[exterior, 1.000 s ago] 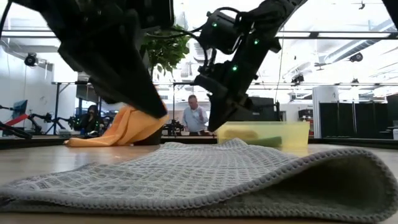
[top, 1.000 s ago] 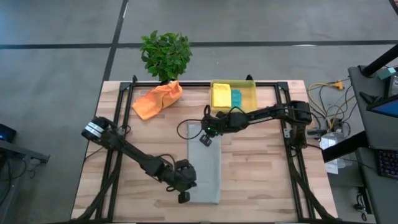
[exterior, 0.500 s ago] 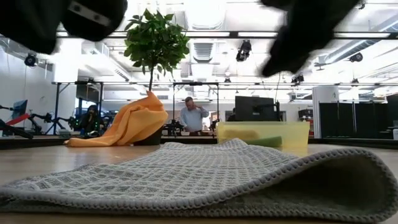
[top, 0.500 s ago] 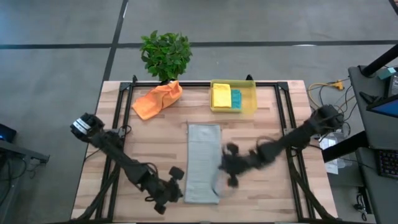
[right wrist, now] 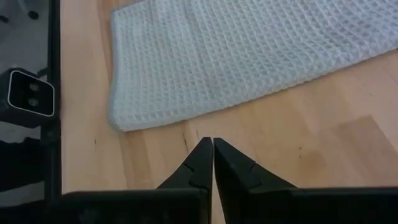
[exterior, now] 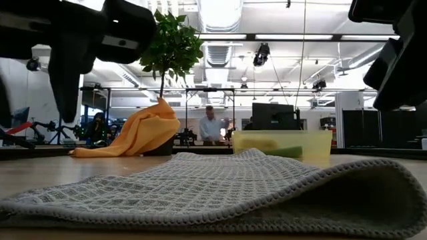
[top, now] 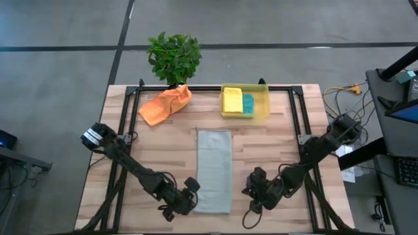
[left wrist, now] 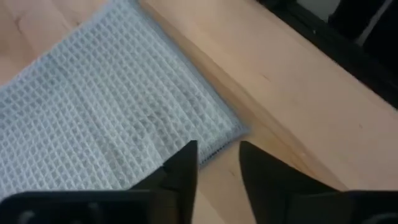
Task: Fold microfiber towels
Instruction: Fold the gray microfiber towel
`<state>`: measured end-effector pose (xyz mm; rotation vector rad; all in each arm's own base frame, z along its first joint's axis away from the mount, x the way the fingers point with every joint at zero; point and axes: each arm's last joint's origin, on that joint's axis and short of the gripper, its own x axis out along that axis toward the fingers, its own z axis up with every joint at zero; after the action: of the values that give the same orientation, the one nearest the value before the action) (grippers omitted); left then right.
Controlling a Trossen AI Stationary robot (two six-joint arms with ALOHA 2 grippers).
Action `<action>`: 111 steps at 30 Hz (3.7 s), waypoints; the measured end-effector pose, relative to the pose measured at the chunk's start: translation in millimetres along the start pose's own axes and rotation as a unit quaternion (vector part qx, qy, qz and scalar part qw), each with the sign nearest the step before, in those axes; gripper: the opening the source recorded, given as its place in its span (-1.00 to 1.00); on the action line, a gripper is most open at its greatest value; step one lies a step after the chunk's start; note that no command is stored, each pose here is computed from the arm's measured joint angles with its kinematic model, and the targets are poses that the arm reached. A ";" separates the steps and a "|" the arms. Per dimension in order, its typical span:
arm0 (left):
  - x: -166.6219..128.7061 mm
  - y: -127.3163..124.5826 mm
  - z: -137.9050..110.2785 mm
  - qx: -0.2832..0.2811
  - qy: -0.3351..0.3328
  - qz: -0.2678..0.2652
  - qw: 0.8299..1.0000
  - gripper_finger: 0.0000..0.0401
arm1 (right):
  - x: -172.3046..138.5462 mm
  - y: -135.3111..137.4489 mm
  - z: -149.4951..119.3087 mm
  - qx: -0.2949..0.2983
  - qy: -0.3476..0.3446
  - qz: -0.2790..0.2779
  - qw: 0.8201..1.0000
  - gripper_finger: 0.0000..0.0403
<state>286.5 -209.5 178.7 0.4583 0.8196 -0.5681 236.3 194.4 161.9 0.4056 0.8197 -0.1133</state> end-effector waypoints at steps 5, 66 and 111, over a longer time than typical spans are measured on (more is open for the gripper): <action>7.6 -0.3 2.3 0.032 0.005 -0.002 0.999 -0.19 | -1.0 -0.9 4.8 0.003 -0.010 -0.003 1.000 -0.96; 74.8 10.1 -33.3 -0.071 0.084 -0.075 0.991 -1.00 | 71.7 62.0 12.3 -0.443 0.028 0.114 0.889 -0.28; 38.2 10.7 -21.0 -0.157 -0.003 -0.154 0.975 -1.00 | 41.0 59.8 34.6 -0.348 0.085 0.194 0.913 -0.95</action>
<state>302.8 -200.3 137.9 0.0371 0.9636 -0.7093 303.2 238.0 171.5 -0.1089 0.8776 0.5836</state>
